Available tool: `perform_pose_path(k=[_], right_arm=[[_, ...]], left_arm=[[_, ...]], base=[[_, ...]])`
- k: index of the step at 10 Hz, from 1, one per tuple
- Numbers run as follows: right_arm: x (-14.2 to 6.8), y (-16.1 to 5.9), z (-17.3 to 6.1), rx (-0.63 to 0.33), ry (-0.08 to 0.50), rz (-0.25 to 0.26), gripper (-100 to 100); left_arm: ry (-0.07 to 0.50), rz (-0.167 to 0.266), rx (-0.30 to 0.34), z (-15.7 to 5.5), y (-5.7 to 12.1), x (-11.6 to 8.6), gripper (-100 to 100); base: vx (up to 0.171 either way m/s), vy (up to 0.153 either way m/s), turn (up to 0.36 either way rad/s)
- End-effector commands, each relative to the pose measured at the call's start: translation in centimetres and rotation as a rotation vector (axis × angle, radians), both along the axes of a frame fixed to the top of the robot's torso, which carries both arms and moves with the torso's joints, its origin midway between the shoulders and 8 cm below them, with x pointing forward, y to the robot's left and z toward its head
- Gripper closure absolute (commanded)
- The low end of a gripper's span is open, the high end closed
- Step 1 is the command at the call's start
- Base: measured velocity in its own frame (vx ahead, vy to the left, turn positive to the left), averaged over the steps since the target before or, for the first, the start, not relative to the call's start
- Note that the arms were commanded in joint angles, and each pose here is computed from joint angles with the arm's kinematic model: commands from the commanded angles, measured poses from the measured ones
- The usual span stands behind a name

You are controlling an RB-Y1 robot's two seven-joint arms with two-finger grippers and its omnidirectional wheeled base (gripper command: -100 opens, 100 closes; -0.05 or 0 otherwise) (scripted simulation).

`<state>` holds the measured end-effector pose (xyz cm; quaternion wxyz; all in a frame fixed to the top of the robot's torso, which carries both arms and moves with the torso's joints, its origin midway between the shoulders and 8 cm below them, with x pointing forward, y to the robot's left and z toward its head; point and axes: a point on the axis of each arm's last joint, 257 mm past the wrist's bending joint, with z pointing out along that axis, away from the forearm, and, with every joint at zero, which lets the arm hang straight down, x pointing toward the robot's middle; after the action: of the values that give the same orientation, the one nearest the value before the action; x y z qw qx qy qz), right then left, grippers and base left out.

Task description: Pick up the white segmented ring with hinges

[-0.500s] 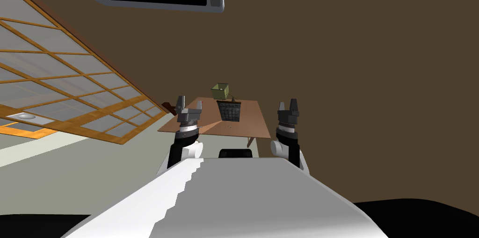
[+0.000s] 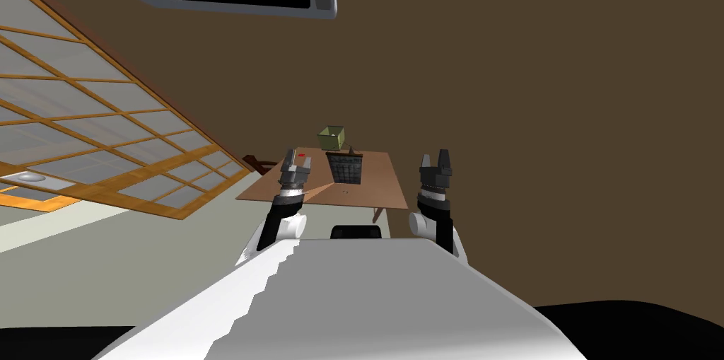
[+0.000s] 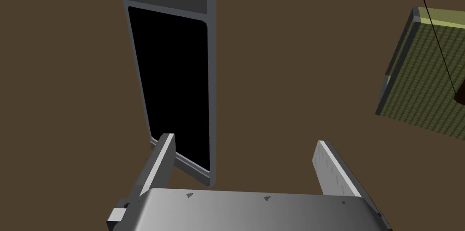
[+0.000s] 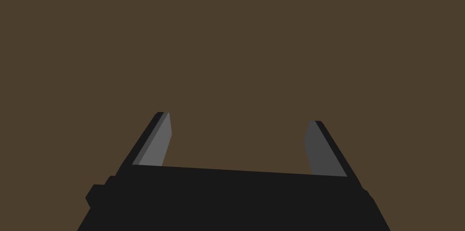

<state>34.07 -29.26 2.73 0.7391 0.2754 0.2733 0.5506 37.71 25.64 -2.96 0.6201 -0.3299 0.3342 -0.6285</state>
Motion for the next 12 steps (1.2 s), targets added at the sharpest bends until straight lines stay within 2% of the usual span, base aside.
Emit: perform_pose_path(k=[1, 6, 7, 12], right_arm=[[0.0, 0.0, 0.0, 0.000, 0.000, 0.000, 0], [0.0, 0.0, 0.0, 0.000, 0.000, 0.000, 0], [0.0, 0.0, 0.0, 0.000, 0.000, 0.000, 0], [0.0, 0.0, 0.0, 0.000, 0.000, 0.000, 0]], left_arm=[[0.053, 0.003, 0.020, -1.6, 0.2, 1.0, -100], [0.236, 0.031, 0.079, -8.3, 1.4, 4.5, -100], [0.236, 0.031, 0.079, -8.3, 1.4, 4.5, -100], [0.439, 0.074, 0.134, -15.7, 3.3, 7.5, -100]], base=[[0.006, -0.023, -0.017], [0.005, -0.029, -0.015], [0.003, -0.020, -0.005], [0.005, -0.028, -0.018]])
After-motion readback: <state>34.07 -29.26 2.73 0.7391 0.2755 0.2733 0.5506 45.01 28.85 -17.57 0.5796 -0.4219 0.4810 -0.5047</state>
